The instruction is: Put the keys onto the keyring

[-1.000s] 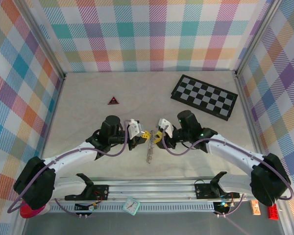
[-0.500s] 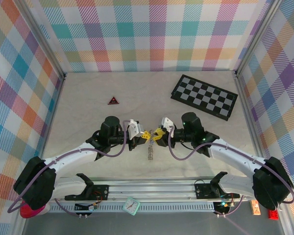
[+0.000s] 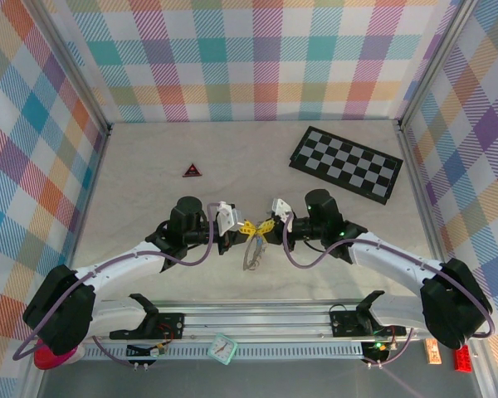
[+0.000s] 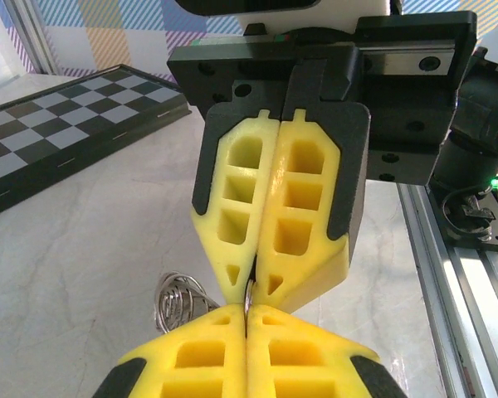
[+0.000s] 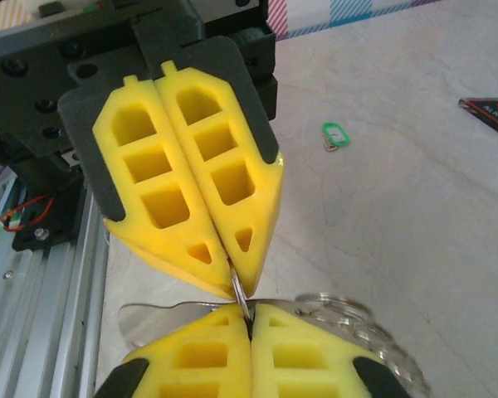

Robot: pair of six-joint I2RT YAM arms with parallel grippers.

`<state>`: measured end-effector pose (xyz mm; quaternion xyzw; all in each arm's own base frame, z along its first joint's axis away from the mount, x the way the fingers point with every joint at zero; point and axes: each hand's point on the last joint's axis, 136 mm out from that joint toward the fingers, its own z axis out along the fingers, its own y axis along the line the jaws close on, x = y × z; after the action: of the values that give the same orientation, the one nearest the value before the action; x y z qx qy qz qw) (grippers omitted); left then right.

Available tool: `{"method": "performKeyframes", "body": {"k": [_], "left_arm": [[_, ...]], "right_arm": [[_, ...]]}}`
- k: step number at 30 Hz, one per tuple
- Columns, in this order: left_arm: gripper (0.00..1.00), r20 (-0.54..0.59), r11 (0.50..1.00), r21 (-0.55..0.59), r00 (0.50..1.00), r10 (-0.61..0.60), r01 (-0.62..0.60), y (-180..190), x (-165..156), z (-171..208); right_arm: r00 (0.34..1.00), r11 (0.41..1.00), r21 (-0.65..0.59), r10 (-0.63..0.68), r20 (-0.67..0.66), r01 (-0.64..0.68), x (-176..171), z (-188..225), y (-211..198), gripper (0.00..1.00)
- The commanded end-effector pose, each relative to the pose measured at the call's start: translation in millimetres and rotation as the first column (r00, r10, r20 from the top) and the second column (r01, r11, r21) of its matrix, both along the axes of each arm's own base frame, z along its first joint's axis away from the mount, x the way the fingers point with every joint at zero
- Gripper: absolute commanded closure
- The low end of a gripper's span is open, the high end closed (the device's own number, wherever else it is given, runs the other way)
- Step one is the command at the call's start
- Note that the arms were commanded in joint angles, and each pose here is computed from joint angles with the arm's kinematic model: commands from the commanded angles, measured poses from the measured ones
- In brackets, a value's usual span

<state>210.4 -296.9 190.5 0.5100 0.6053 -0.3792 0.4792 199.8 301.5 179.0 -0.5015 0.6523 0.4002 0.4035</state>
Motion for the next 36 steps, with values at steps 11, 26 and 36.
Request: {"method": "performKeyframes", "body": {"k": [11, 26, 36], "left_arm": [[0.83, 0.037, 0.993, 0.119, 0.999, -0.031, 0.026, -2.0, -4.7, -4.0], [1.00, 0.041, 0.995, 0.070, 0.997, -0.070, 0.067, -8.2, -9.1, 7.4], [1.00, 0.013, 0.995, -0.038, 0.996, -0.087, 0.087, -16.0, -10.8, 13.9]], "right_arm": [[0.983, 0.964, -0.219, 0.170, 0.066, -0.152, -14.0, 9.0, -2.8, 1.00], [0.994, 0.996, -0.058, 0.079, 0.072, -0.075, -0.5, 42.1, -3.8, 0.67], [0.998, 0.997, 0.056, 0.056, -0.006, -0.055, -5.7, 21.8, -4.4, 0.61]]}}
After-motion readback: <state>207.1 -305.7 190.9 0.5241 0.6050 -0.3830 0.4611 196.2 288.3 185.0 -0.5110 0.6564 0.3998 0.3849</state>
